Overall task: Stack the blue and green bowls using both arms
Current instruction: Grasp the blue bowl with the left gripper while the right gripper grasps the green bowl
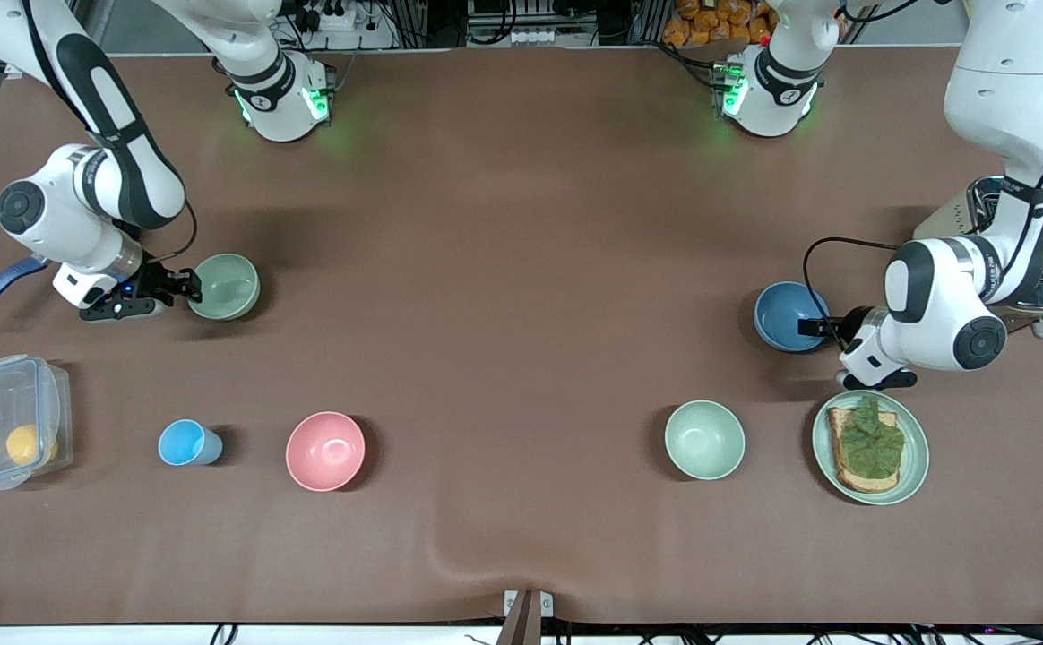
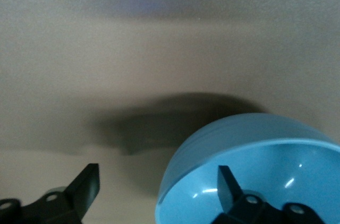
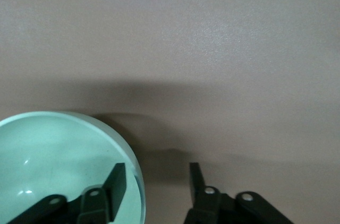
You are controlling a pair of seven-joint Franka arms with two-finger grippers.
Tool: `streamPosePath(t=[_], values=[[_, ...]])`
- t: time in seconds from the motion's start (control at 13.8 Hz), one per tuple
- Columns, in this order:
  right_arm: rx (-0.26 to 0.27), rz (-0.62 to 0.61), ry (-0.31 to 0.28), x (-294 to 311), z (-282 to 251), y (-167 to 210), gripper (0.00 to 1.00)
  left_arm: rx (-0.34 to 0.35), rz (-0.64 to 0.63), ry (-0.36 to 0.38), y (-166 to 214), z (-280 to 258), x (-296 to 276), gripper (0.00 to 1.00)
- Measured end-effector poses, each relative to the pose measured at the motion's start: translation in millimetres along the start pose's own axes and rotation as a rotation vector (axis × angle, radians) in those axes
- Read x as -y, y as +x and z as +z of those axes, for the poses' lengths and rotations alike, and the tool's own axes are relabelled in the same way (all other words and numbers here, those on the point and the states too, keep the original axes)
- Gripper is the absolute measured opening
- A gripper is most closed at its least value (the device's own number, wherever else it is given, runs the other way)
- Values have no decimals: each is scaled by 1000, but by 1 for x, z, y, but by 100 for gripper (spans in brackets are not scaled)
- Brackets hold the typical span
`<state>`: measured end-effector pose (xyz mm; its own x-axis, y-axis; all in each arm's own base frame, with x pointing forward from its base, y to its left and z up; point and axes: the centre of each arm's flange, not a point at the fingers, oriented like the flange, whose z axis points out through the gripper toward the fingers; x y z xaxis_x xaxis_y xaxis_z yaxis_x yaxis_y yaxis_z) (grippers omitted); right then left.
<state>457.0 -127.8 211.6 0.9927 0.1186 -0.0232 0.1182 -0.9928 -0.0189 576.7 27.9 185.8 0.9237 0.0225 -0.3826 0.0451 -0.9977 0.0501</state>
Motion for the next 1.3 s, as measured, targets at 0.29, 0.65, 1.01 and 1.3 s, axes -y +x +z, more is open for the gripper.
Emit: streamPosePath(t=[0.29,0.65,1.01,1.3], values=[[-1,2,1,0,0,0,5,-3,5,1,1,-1,-3,48],[10,91,63,0,0,-3,5,-36,33,8,0,-22,-18,8],[119,109,138,13,-25,22,5,-117,67,19,-31,-108,-39,7],[147,175,144,43,-57,44,5,-164,87,26,-57,-153,-55,7]])
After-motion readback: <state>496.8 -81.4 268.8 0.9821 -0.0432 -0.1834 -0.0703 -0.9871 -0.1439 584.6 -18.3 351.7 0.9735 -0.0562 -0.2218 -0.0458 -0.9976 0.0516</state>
